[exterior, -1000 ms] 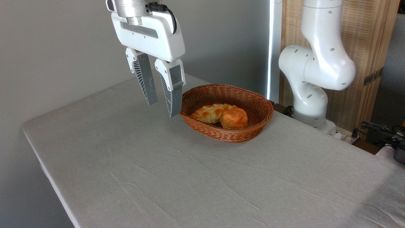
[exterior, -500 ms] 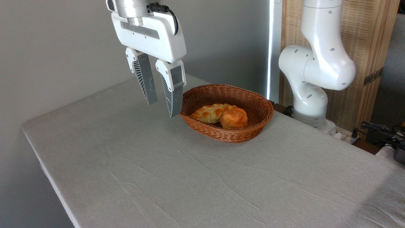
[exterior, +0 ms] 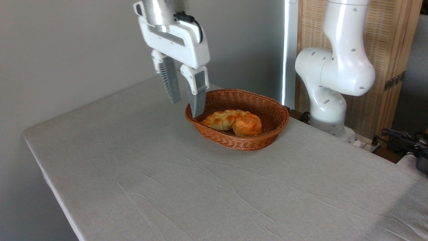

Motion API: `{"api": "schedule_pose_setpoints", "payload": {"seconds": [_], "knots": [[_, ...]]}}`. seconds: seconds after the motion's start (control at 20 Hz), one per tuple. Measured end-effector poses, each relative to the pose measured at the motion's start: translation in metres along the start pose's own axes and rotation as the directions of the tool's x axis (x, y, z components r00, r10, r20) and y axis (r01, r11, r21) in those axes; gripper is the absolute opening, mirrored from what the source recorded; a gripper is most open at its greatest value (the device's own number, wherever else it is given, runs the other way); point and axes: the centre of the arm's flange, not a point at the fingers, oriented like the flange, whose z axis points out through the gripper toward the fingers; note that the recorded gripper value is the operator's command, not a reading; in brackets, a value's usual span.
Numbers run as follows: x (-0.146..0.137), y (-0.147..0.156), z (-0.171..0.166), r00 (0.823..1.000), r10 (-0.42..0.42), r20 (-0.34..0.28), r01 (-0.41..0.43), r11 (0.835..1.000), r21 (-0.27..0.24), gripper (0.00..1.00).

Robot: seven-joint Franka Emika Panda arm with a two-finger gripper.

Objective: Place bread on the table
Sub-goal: 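Lower the open gripper into the basket over the round bread roll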

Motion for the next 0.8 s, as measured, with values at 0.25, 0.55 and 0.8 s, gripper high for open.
{"api": "schedule_pose_setpoints", "payload": {"seconds": [0.25, 0.55, 0.8], "knots": [[-0.019, 0.079, 0.065, 0.988, 0.111, 0.107, -0.103, 0.992, -0.072, 1.0], [-0.093, 0.11, 0.134, 0.974, 0.112, 0.198, -0.085, 0.986, -0.144, 1.0], [-0.113, 0.109, 0.167, 0.966, 0.092, 0.242, -0.048, 0.982, -0.182, 0.95]]}}
